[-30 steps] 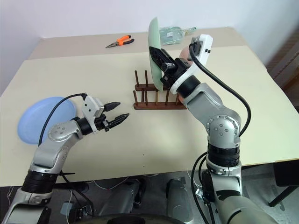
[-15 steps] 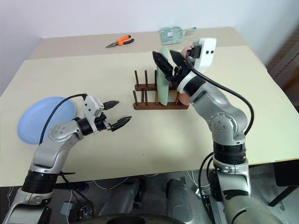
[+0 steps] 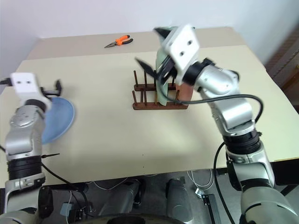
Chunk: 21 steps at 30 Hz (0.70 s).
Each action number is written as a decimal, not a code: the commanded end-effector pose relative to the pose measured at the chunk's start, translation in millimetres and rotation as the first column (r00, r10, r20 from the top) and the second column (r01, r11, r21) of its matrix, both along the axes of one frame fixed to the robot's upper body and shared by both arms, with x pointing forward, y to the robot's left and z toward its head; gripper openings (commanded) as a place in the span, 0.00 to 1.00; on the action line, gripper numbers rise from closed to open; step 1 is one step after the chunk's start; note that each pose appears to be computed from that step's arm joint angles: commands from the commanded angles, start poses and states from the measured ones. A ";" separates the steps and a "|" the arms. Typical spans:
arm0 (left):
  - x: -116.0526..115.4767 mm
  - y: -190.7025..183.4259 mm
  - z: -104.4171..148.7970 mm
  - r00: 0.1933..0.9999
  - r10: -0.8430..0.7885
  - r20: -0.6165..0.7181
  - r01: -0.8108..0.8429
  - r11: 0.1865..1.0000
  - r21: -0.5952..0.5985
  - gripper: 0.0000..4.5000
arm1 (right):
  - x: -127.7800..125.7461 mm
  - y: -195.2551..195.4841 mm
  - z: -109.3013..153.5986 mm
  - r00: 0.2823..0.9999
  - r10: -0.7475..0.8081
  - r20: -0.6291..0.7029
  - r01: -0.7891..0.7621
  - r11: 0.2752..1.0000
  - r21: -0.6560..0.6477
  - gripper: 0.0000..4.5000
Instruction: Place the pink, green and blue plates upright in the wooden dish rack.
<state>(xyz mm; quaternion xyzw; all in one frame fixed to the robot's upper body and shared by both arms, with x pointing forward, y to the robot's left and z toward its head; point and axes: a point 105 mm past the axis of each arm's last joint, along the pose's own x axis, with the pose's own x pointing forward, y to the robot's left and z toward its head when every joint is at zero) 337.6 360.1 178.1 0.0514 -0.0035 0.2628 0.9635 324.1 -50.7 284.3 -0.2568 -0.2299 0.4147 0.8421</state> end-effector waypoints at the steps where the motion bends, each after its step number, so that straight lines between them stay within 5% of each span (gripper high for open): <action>1: -27.8 35.1 -2.8 0.987 0.163 0.004 -0.162 0.979 -0.124 1.00 | -8.5 14.5 -4.8 0.997 0.057 0.045 -0.055 0.998 -0.037 0.99; 6: -47.0 20.2 -33.5 0.999 0.026 -0.041 -0.038 0.941 -0.337 1.00 | -11.0 29.0 -17.7 0.993 0.118 0.007 -0.118 0.992 -0.037 0.99; 13: -81.2 20.6 -70.2 0.989 0.134 -0.064 -0.146 0.785 -0.602 1.00 | -12.0 29.9 -25.5 0.991 0.130 -0.009 -0.131 0.991 -0.035 0.99; 21: -68.6 1.5 -73.5 0.996 0.044 -0.082 -0.084 0.811 -0.579 0.12 | -10.4 31.7 -27.1 0.993 0.120 -0.004 -0.120 0.992 -0.032 1.00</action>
